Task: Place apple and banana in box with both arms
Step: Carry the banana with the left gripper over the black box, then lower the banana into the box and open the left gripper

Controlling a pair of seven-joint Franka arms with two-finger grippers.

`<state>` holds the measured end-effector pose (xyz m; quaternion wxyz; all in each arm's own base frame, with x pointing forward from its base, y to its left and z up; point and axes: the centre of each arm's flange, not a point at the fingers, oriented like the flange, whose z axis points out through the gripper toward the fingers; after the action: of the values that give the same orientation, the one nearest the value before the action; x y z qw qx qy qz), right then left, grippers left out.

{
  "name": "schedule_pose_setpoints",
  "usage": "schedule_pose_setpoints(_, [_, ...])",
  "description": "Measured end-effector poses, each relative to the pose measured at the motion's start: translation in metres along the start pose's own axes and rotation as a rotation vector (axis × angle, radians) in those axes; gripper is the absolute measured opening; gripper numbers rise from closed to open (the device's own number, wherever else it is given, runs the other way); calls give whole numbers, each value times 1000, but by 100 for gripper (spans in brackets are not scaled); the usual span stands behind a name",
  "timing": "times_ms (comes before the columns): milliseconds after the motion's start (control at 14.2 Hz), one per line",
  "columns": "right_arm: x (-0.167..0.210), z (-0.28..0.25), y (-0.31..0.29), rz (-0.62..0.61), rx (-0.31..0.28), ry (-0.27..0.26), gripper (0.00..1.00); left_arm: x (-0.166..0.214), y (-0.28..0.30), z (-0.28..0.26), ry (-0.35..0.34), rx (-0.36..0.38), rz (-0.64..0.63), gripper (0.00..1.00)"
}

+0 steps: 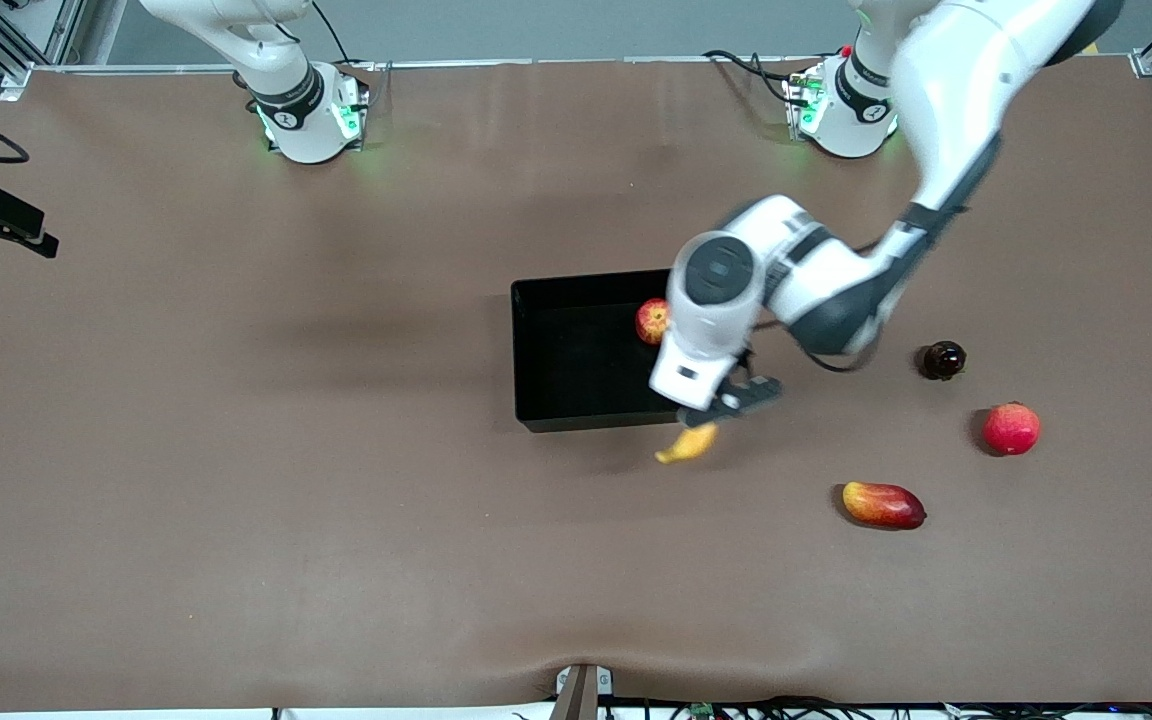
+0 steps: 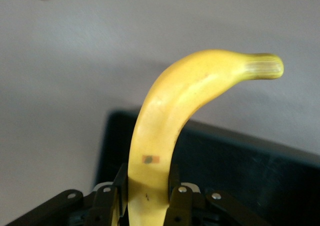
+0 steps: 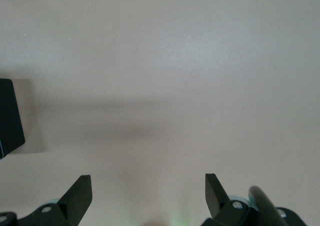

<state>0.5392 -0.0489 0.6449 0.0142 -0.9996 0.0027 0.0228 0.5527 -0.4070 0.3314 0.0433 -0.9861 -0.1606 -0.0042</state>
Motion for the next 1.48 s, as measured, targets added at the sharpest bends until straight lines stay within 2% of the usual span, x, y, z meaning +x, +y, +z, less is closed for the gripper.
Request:
schedule_pose_setpoints(282, [3,-3,1,1,-3,30,100,-71,52,2,5,-58,29,34])
schedule_pose_setpoints(493, [3,-3,0,-1,-3,30,100,-115,79,21,-12,-77,45,34])
schedule_pose_setpoints(916, [8,4,-3,-6,-3,18,100,-126,92,83,-70,-97,54,34])
schedule_pose_setpoints(1198, [14,11,-4,-7,-4,12,100,-141,99,120,-65,-78,78,34])
schedule_pose_setpoints(1339, [20,16,-4,-7,-6,15,100,-139,100,121,-56,-77,81,49])
schedule_pose_setpoints(1480, [23,14,-2,-5,-8,29,100,-122,104,104,-29,-110,63,70])
